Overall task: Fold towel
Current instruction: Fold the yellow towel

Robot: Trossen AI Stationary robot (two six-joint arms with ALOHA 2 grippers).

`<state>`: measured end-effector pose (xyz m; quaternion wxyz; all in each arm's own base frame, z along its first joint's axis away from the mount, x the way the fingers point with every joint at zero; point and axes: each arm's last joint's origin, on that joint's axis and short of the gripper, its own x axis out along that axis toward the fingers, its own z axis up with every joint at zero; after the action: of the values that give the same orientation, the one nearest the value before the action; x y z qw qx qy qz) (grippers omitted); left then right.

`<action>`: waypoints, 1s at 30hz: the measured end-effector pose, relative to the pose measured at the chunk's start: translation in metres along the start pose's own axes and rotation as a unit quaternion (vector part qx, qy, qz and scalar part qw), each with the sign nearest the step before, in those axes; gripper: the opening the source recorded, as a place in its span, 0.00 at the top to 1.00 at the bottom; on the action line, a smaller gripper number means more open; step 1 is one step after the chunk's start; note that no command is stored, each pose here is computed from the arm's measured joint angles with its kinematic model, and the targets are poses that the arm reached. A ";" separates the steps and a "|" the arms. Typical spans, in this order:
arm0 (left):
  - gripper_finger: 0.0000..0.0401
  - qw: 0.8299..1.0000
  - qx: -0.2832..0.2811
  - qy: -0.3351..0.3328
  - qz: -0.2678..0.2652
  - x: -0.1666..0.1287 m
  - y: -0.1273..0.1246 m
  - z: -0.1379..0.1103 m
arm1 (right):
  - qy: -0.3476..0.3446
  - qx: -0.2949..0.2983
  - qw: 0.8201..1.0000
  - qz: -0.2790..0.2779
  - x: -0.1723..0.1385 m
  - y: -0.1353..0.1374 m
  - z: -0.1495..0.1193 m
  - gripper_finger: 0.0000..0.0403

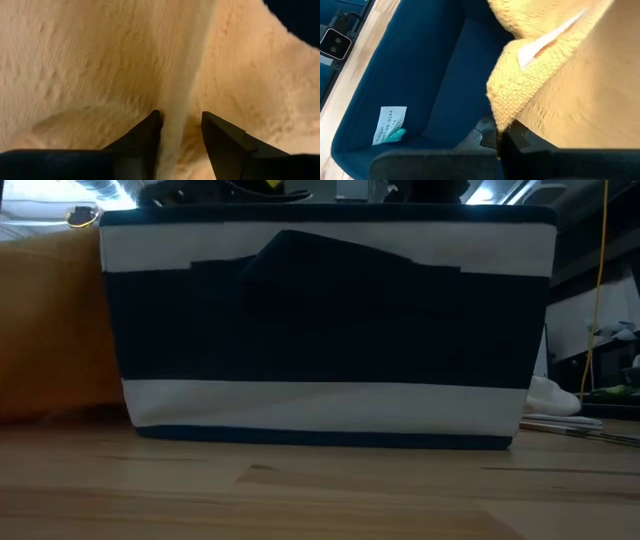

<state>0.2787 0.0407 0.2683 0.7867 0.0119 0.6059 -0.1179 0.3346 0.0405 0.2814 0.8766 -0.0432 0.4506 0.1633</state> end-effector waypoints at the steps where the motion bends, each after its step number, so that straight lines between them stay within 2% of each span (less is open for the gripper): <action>1: 0.66 1.000 -0.001 0.006 -0.003 -0.001 -0.002 -0.001 | 0.000 0.000 1.000 0.000 0.000 0.000 0.000 1.00; 19: 0.68 0.997 -0.025 0.071 -0.027 -0.011 -0.040 -0.014 | 0.001 0.000 1.000 -0.014 0.000 -0.001 0.000 1.00; 22: 0.75 0.996 -0.021 0.083 -0.030 -0.011 -0.044 -0.016 | 0.001 0.000 1.000 -0.014 0.000 -0.001 0.000 1.00; 28: 0.97 0.996 -0.027 0.085 -0.028 -0.010 -0.046 -0.016 | -0.004 -0.001 1.000 -0.015 0.000 -0.001 0.001 1.00; 30: 0.98 0.995 -0.043 0.085 -0.026 -0.010 -0.046 -0.016 | -0.005 -0.001 1.000 -0.015 0.000 -0.001 0.001 1.00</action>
<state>0.2521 0.0007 0.2796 0.7287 -0.0278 0.6754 -0.1100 0.3358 0.0400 0.2823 0.8810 -0.0503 0.4454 0.1511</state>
